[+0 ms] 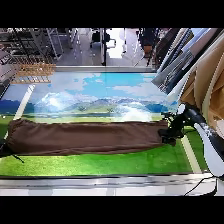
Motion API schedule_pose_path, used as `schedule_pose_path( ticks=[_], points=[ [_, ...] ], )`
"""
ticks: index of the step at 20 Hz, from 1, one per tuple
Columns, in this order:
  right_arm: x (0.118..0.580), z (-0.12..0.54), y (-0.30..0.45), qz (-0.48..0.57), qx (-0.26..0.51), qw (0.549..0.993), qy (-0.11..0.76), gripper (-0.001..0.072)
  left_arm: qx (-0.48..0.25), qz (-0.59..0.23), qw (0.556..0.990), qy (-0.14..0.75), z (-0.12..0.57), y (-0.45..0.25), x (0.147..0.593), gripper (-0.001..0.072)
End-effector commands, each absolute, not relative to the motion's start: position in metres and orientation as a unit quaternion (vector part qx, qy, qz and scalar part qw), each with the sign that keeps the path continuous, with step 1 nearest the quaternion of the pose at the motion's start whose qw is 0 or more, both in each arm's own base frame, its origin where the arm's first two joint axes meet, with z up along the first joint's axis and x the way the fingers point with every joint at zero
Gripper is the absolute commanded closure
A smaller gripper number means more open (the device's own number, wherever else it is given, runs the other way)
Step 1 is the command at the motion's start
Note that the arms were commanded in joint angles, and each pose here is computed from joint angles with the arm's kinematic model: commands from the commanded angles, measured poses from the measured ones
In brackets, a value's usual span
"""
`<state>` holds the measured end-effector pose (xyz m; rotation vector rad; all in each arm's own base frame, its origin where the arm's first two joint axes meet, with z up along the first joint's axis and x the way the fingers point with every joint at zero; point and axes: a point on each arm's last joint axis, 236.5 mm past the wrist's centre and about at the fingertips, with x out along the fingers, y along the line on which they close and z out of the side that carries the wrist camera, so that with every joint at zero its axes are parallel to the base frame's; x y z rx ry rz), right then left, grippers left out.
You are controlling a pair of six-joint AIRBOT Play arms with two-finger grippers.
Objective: Fold the clothes and pants, and hang the long-sleeved shirts on hangers.
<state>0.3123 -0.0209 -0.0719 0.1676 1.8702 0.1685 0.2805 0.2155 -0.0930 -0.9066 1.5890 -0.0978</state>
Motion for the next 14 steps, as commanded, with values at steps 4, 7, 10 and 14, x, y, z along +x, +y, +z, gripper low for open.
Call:
schedule_pose_path(
  ticks=[4,7,10,14],
  points=[
    [0.267,-0.073,-0.035,0.079,0.079,0.525,0.844,0.0199,-0.444,0.05,0.578,0.683,-0.075,0.219,0.281,0.0312],
    [0.271,-0.07,-0.056,0.059,0.178,0.56,0.807,0.0199,-0.428,0.113,0.586,0.679,-0.058,0.243,0.276,0.0312],
    [0.31,-0.062,-0.076,0.047,0.304,0.628,0.715,0.0199,-0.425,0.102,0.659,0.613,-0.007,0.251,0.315,0.0312],
    [0.337,-0.057,-0.103,0.067,0.332,0.693,0.637,0.0199,-0.372,0.072,0.77,0.513,0.063,0.249,0.362,0.0312]
  ],
)
